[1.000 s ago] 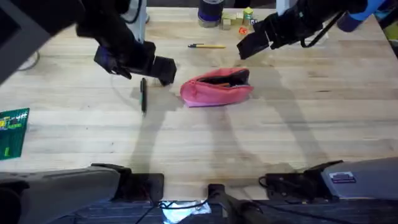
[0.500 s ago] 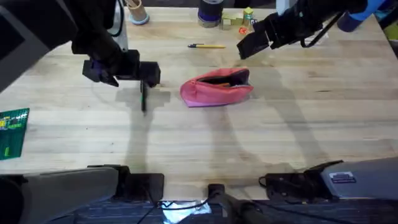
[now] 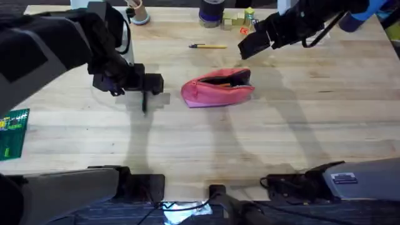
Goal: Unzip the bag, pick up the pens from the table one at a time and place them inside, then zip the bag closed.
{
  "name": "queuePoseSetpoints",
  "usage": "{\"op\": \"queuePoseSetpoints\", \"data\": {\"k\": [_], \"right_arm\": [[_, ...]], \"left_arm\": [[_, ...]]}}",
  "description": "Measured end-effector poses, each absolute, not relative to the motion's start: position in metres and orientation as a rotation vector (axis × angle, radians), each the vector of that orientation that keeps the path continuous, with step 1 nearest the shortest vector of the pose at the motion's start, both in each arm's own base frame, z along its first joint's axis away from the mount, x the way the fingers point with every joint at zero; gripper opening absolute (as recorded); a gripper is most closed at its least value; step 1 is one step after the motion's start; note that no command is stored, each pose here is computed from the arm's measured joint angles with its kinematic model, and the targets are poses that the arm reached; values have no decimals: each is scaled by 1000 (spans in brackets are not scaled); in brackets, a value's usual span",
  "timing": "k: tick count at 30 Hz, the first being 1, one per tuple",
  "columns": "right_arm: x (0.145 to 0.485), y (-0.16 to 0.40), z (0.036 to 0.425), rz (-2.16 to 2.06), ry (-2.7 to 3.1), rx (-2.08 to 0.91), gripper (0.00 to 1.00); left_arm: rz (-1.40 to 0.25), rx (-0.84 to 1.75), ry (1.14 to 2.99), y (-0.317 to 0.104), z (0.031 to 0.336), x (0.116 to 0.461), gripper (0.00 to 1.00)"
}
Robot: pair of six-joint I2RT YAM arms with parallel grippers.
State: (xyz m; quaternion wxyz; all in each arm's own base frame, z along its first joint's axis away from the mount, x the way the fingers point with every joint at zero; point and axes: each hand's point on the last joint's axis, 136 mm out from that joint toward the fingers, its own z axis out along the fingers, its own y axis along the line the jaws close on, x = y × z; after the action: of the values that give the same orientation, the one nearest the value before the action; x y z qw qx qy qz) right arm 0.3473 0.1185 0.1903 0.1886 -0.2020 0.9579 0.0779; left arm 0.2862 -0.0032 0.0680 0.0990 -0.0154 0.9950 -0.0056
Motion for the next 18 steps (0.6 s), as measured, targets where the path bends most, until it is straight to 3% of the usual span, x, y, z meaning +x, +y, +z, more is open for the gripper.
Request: {"op": "queuePoseSetpoints", "data": {"k": [11,14,18], "right_arm": [[347,119,190,219,2694,-568,996],[347,119,190,219,2694,-569,996],[347,119,190,219,2695,-568,996]], "left_arm": [[-31,-44,2942,-5,53,295,998],[-33,-45,3008,-5,35,290,973],[-37,-45,3022,-6,33,293,920]]}}
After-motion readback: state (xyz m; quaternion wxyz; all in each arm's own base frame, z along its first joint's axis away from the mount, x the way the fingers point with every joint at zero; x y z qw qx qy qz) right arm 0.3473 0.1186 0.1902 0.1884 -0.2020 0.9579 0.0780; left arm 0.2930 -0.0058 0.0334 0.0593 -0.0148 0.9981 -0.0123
